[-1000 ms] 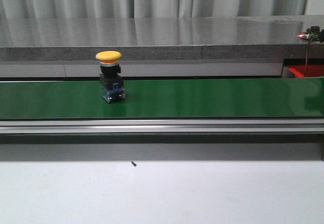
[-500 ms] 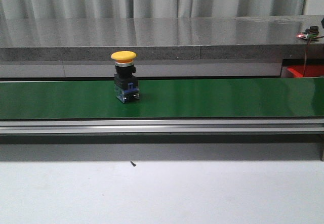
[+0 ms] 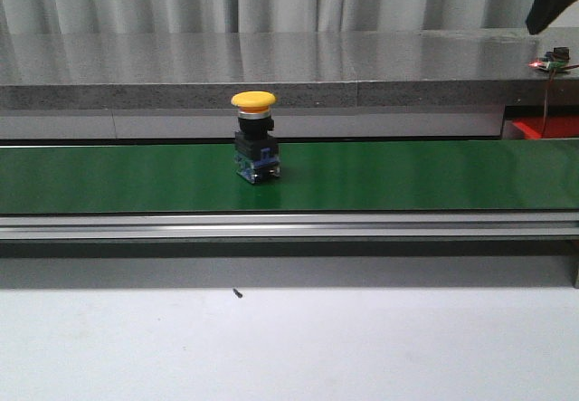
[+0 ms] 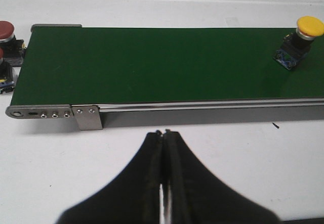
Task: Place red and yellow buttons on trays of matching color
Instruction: 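Carry the red button into the red tray and open the right gripper, then lower the right gripper onto the yellow button on the belt and grasp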
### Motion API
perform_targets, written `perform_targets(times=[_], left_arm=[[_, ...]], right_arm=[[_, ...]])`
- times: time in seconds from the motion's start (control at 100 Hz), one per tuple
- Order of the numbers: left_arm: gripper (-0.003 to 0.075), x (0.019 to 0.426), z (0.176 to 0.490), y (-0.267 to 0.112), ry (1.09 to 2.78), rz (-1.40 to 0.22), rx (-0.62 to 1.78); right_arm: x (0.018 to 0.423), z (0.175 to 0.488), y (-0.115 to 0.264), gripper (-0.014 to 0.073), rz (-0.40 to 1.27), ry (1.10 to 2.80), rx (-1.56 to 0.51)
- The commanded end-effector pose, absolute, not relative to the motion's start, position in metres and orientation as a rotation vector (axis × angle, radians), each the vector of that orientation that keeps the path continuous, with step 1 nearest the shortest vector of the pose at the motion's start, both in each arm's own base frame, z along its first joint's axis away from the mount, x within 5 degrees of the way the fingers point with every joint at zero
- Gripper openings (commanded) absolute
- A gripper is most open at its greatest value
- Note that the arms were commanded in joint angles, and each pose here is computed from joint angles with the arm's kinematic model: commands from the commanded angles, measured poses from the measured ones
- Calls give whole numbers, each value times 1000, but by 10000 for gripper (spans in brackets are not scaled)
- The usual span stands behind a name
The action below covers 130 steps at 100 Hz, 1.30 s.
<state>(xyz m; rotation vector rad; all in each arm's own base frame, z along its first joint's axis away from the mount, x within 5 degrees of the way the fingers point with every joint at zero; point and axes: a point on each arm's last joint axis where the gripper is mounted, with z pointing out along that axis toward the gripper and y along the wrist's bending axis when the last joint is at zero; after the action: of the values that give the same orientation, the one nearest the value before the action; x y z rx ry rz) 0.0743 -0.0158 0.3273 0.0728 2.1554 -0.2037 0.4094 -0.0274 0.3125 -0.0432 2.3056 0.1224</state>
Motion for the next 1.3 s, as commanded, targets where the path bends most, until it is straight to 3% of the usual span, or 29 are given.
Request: perform_targets(times=[0.0,0.42,0.71,1.04,1.29], left_arm=[[-20,77,340,-17,2072,-221,61],[-20,77,340,-17,2072,-221,61],[-20,77,340,-17,2072,-221,61],[-20,77,340,-17,2072,-221,61],[-20,77,340,-17,2072,-221,61]], right_arm=[[389,354,-10,540,112,2157,-92],[347,351,66,540,256,2333,-509],[327,346,112,540,345,2307,-912],[334,318,149,540,459,2312,-1030],[355,292,160,540,456,2309,-962]])
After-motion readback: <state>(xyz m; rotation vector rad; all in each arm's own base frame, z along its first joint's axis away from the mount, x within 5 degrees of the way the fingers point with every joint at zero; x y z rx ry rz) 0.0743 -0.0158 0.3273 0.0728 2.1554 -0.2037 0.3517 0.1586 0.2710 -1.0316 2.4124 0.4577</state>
